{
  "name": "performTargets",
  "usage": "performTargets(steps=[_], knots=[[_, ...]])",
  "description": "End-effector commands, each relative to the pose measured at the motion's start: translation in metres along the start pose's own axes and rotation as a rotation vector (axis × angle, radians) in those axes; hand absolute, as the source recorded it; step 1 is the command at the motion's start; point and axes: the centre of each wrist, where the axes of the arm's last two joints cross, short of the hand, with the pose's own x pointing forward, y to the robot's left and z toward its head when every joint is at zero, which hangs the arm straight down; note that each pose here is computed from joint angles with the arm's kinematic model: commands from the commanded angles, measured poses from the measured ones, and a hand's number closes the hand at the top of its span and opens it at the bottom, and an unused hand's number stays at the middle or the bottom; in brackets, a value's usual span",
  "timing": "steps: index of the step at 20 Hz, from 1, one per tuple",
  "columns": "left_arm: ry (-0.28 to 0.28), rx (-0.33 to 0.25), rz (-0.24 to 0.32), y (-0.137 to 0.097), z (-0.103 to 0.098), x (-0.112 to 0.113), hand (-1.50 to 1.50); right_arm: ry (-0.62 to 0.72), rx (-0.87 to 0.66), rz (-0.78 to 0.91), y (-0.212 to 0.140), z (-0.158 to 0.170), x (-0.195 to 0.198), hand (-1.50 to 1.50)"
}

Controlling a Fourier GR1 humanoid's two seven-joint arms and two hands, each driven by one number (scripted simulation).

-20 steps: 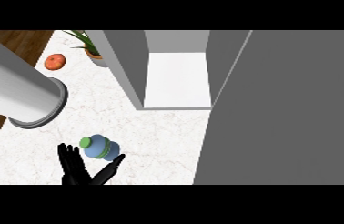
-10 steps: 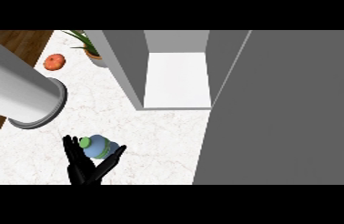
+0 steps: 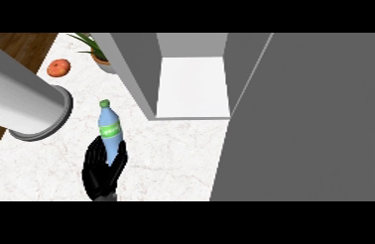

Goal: Pick up the bottled water, place it into the cabinet and close the cabinet

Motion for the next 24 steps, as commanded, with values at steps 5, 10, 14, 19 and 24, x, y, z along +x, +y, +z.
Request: performTargets(steps=[5,10,14,19,24], knots=[[-0.126,-0.079,-0.079,-0.025,-0.01,0.001,1.5,-0.06,-0.013,0.005,-0.016,0.019,0.027,-1.5],[-0.084,-0.385,-0.127,-0.022,-0.035,0.004,1.5,-0.056,-0.009,0.021,-0.022,0.015,0.021,-1.5],[0.001,-0.71,-0.117,-0.047,-0.05,0.014,1.5,-0.049,-0.008,0.044,-0.018,0.011,0.009,-1.5],[0.046,-0.81,0.028,-0.071,-0.042,0.007,1.5,-0.054,-0.073,0.062,-0.028,0.017,0.01,-1.5],[0.058,-0.891,0.089,-0.089,-0.058,0.023,1.5,-0.06,-0.092,0.08,-0.053,0.024,0.012,-1.5]])
